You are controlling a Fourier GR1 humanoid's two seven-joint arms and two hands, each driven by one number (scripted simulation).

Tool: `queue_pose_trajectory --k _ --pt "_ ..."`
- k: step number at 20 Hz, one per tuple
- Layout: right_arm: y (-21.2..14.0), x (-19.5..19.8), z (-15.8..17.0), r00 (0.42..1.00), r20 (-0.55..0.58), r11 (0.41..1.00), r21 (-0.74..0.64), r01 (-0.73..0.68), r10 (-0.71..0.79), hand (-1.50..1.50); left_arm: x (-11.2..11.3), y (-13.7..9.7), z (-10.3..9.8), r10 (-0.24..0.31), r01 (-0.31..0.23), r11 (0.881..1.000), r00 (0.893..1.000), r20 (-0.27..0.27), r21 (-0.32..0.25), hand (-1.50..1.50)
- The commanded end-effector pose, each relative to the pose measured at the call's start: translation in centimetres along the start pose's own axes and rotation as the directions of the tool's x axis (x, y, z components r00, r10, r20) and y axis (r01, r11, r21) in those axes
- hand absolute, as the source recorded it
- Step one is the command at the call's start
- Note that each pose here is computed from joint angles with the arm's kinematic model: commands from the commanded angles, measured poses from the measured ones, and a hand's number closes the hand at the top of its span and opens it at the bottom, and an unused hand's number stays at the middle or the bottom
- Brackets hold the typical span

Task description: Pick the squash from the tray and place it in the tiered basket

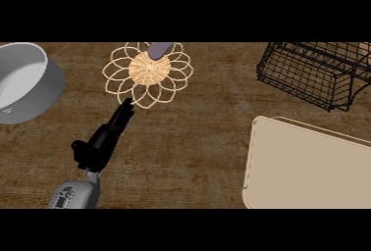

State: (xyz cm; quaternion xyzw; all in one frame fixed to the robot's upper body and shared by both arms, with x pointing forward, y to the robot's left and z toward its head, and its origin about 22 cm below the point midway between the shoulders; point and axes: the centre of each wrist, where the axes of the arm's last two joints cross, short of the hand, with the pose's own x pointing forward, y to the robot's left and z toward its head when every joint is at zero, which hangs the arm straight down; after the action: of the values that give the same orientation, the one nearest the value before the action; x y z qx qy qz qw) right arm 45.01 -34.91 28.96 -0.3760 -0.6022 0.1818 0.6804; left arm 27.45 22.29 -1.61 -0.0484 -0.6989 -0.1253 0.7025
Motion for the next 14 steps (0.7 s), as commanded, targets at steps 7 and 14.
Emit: queue_pose_trajectory --k 7,14 --pt "5.1 1.6 -0.8 0.984 -0.031 0.979 0.106 0.176 -0.173 1.50 1.5 0.5 -0.4 0.009 -0.009 1.000 1.000 0.007 -0.001 0.00" --pt "4.9 1.5 -1.0 0.890 -0.291 0.889 0.192 0.415 -0.352 -1.50 0.1 -1.0 0.4 0.004 -0.004 1.000 1.000 0.012 0.006 0.00"
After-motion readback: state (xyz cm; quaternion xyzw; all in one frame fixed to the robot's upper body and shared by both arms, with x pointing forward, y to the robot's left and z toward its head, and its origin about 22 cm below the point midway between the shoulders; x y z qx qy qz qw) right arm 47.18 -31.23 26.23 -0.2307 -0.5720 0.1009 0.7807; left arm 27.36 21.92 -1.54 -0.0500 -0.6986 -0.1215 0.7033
